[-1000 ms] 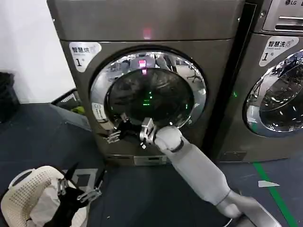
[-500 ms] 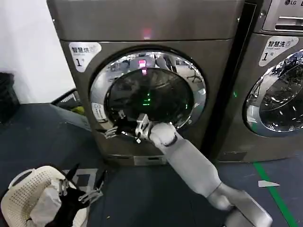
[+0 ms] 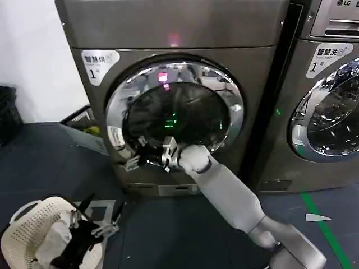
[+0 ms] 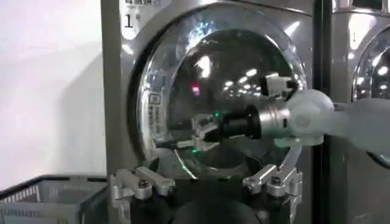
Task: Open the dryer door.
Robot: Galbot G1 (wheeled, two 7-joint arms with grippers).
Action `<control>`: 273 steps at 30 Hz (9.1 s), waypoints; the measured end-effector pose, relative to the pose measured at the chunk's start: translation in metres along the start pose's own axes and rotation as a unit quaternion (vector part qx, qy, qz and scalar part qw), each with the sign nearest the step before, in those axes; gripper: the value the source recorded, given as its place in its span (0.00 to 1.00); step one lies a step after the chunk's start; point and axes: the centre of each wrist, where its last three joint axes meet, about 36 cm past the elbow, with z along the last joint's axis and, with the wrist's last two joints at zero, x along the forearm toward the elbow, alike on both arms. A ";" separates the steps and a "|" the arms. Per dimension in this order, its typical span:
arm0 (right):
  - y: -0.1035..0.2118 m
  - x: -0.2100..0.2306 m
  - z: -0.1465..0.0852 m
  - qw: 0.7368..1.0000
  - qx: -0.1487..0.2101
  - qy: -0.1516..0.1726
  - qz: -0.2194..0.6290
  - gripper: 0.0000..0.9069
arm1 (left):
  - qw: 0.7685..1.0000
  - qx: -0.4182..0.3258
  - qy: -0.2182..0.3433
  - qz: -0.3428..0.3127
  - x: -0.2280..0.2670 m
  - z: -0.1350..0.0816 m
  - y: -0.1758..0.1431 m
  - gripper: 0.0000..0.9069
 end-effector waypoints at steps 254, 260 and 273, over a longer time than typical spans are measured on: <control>0.355 0.699 -0.163 0.255 0.297 0.110 0.914 1.00 | 0.722 -0.495 0.282 0.393 -0.075 -0.075 0.261 1.00; 0.354 0.698 -0.156 0.253 0.294 0.119 0.914 1.00 | 0.686 -0.517 0.331 0.391 -0.055 -0.077 0.289 1.00; 0.352 0.695 -0.155 0.257 0.295 0.122 0.912 1.00 | 0.640 -0.541 0.401 0.370 -0.039 -0.089 0.323 1.00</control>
